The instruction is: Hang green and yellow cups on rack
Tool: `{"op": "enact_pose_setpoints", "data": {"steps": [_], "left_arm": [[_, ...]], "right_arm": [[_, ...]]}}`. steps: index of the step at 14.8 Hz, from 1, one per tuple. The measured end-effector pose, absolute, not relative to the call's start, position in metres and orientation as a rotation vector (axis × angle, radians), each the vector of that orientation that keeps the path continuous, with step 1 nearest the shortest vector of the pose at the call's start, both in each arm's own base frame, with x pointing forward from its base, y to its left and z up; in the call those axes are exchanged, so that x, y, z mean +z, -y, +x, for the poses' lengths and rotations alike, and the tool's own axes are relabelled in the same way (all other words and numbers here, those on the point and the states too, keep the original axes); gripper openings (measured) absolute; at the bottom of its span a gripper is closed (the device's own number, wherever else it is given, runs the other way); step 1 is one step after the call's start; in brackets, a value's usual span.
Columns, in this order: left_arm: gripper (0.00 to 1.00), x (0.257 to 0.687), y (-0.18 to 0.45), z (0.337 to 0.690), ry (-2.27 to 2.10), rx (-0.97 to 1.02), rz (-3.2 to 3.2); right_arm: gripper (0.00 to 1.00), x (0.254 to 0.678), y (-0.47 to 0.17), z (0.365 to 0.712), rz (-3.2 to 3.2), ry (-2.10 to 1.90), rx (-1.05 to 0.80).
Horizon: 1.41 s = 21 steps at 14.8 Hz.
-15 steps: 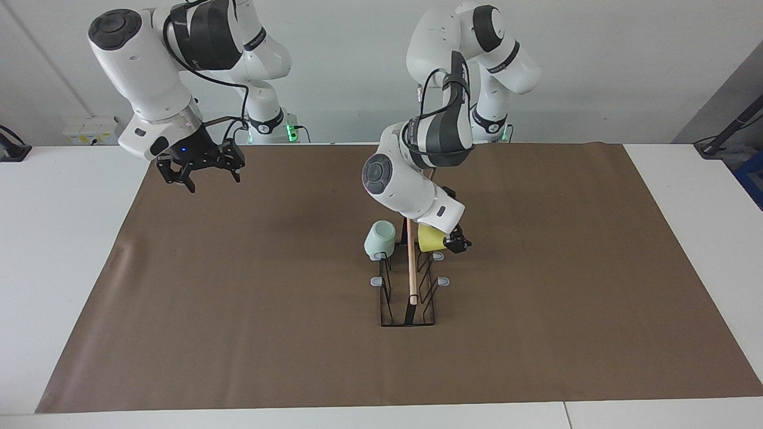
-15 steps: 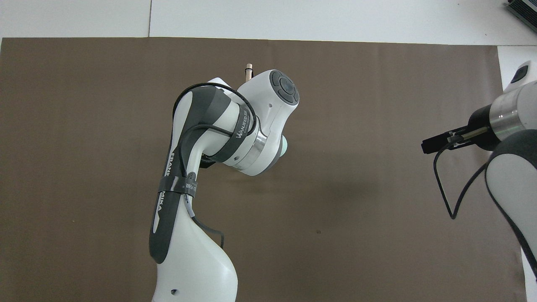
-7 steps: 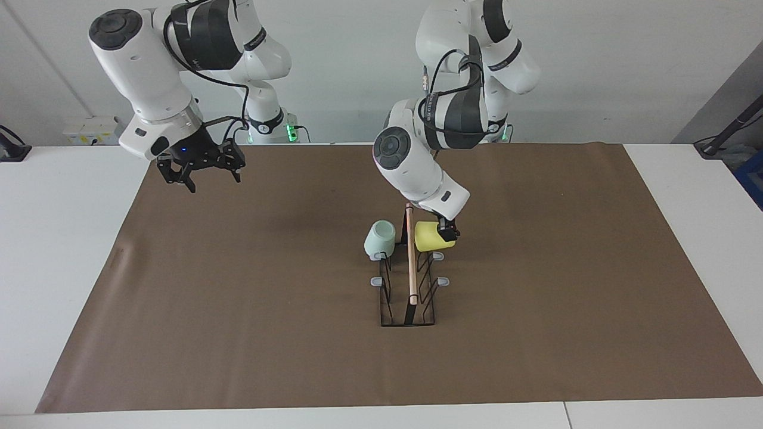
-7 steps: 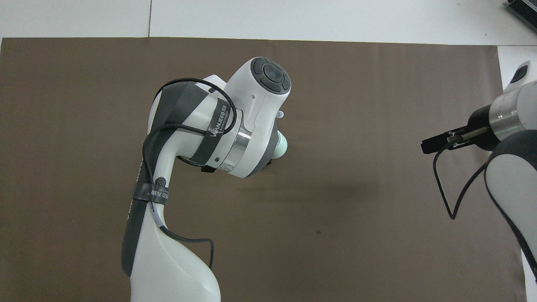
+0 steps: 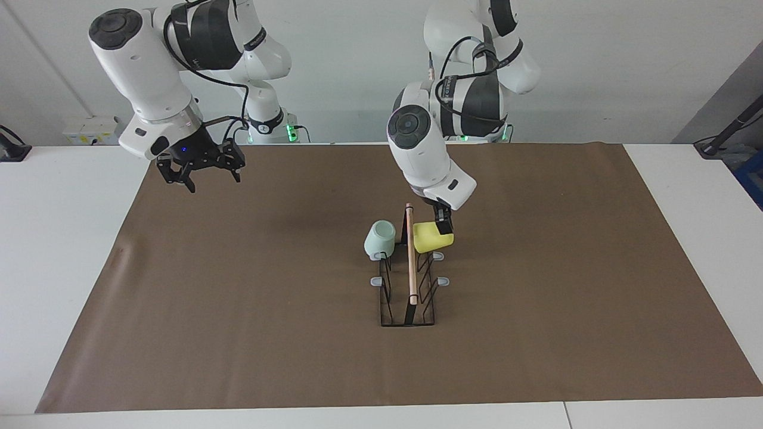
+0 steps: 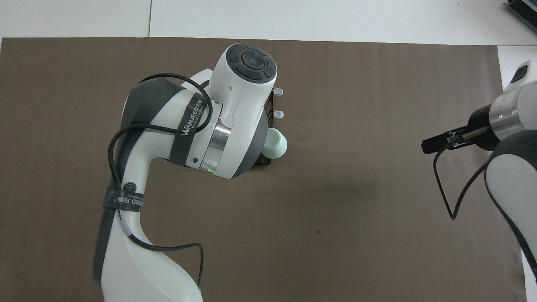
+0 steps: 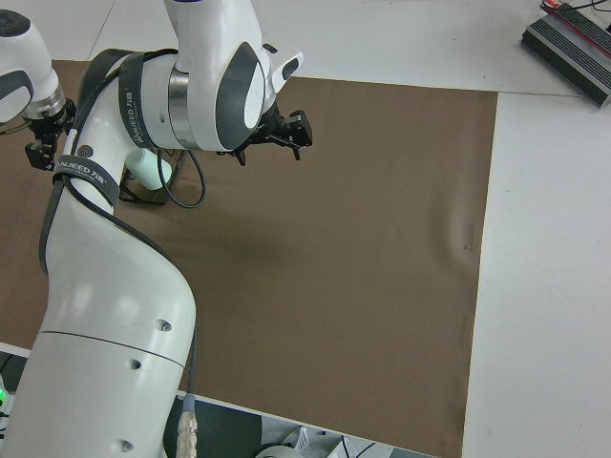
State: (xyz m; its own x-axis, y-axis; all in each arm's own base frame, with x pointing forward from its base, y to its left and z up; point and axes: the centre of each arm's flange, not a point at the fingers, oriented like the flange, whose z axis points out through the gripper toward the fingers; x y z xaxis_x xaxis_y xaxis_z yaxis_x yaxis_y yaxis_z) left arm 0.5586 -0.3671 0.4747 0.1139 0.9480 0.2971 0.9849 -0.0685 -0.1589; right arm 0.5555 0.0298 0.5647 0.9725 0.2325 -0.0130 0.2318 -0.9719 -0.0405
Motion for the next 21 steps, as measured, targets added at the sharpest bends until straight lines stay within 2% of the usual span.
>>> {"op": "enact_pose_setpoints", "data": {"steps": [5,11,21], "left_arm": [[1.00,0.506,0.331,0.573,1.902,-0.175,-2.118],[1.00,0.541,0.272,0.591,1.699,-0.122,-2.322],[1.00,0.594,0.123,0.607,1.164,-0.073,-2.757]], "right_arm": [[1.00,0.565,-0.030,0.556,-3.094,0.373,0.027],[1.00,0.566,-0.030,0.556,-3.103,0.382,0.027],[1.00,0.570,-0.030,0.556,-3.105,0.383,0.015]]}}
